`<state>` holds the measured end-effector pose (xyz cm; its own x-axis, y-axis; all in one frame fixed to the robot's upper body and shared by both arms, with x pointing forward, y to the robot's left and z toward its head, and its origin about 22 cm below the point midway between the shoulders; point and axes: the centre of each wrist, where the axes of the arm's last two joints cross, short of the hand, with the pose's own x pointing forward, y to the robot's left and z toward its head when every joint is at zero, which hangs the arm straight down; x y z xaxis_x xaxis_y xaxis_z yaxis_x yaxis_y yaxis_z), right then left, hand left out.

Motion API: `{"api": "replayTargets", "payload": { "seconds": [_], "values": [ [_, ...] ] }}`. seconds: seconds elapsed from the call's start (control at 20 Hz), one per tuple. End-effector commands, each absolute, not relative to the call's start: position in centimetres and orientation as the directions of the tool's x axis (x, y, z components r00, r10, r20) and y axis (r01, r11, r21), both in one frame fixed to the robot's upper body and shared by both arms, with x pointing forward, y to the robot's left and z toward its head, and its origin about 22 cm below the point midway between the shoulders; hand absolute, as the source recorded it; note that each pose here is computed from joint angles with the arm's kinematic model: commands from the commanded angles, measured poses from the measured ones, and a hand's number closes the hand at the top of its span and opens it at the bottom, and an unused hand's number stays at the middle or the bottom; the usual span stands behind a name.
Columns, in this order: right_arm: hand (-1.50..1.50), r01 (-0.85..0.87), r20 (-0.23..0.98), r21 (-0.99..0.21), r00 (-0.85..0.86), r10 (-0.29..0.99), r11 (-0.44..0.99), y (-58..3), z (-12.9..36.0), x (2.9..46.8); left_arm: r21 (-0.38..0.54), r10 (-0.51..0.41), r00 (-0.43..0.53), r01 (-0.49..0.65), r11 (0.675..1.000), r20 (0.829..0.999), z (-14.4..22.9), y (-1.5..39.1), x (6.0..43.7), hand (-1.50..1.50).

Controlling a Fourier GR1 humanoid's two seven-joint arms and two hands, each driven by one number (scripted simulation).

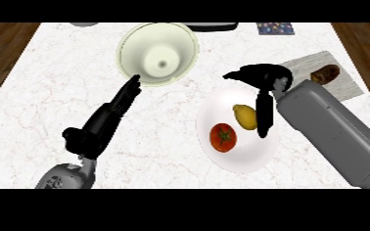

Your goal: Pick the lemon from the plate and place it in the bowl

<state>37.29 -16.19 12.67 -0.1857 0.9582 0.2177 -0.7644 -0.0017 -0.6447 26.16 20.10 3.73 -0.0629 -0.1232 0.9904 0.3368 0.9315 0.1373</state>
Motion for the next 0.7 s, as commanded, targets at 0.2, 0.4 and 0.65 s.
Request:
{"api": "replayTargets", "payload": {
  "seconds": [0.2,0.4,0.65],
  "values": [
    [-1.5,-0.718,0.173,-0.695,-0.227,0.958,-0.045,-15.9,9.7,34.2,0.145,-0.127,-0.076,0.333,0.932,0.989,2.1,20.6,25.2,0.0],
    [-1.5,-0.686,0.171,-0.726,-0.229,0.958,-0.034,-16.5,8.2,34.5,0.151,-0.132,-0.077,0.349,0.925,0.988,4.5,20.4,26.4,0.0],
    [-1.5,-0.632,0.178,-0.775,-0.234,0.956,-0.01,-19.1,8.0,32.0,0.147,-0.138,-0.053,0.329,0.933,0.989,4.8,21.1,25.1,0.0]
  ]
}}
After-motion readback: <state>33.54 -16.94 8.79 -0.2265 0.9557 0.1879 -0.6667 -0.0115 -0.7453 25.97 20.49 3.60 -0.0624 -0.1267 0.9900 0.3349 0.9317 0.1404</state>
